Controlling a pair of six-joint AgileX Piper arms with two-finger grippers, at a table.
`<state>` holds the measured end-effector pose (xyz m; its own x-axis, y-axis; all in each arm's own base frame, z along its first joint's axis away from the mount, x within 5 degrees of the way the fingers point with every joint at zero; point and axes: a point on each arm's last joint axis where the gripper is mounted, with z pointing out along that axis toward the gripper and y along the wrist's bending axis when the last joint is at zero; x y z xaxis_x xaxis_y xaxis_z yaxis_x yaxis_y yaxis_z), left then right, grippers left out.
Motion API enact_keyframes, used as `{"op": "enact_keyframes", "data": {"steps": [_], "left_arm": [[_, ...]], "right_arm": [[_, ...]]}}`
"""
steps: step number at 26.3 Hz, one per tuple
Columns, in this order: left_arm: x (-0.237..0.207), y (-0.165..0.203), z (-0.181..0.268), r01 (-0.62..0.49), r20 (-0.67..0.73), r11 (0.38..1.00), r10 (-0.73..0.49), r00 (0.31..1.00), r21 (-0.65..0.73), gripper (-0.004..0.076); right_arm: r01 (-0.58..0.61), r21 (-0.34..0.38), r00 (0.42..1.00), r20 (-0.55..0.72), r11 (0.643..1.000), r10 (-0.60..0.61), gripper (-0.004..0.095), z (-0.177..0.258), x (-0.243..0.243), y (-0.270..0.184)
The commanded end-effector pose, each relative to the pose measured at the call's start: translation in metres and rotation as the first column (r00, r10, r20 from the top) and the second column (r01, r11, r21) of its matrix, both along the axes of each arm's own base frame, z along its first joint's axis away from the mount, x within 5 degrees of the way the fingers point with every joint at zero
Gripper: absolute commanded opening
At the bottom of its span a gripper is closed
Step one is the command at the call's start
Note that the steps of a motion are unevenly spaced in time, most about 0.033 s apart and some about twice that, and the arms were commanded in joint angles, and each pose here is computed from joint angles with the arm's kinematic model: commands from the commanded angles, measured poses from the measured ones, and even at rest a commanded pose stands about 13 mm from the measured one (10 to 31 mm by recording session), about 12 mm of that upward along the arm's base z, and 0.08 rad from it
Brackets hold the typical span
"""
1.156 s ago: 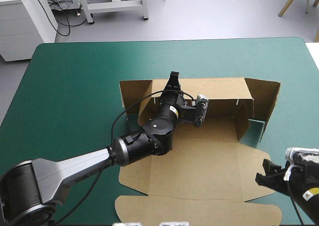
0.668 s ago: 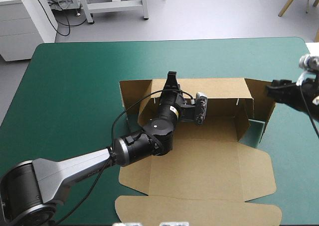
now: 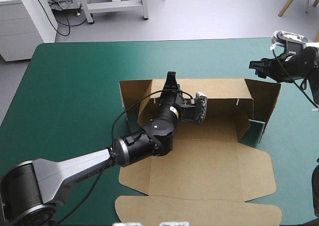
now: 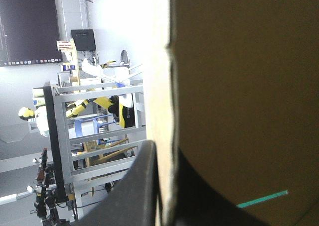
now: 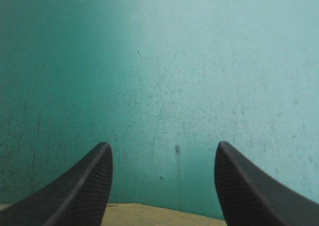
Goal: Fold the box
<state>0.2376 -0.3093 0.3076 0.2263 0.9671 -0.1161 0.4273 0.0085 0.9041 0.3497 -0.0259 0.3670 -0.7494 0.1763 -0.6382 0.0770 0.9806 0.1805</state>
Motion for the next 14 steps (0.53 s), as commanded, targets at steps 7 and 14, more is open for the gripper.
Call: {"op": "enact_keyframes", "data": {"steps": [7, 14], "left_arm": [[-0.005, 0.005, 0.013, -0.089, -0.044, 0.987, 0.084, 0.995, -0.131, -0.001], [-0.005, 0.005, 0.013, -0.095, -0.049, 0.984, 0.088, 0.995, -0.148, -0.001]], "right_arm": [[-0.031, -0.074, 0.996, -0.08, 0.997, 0.025, 0.0482, 0.012, -0.015, -0.003], [-0.067, -0.07, 0.995, -0.085, 0.995, 0.061, 0.0463, 0.032, -0.041, 0.003]]}}
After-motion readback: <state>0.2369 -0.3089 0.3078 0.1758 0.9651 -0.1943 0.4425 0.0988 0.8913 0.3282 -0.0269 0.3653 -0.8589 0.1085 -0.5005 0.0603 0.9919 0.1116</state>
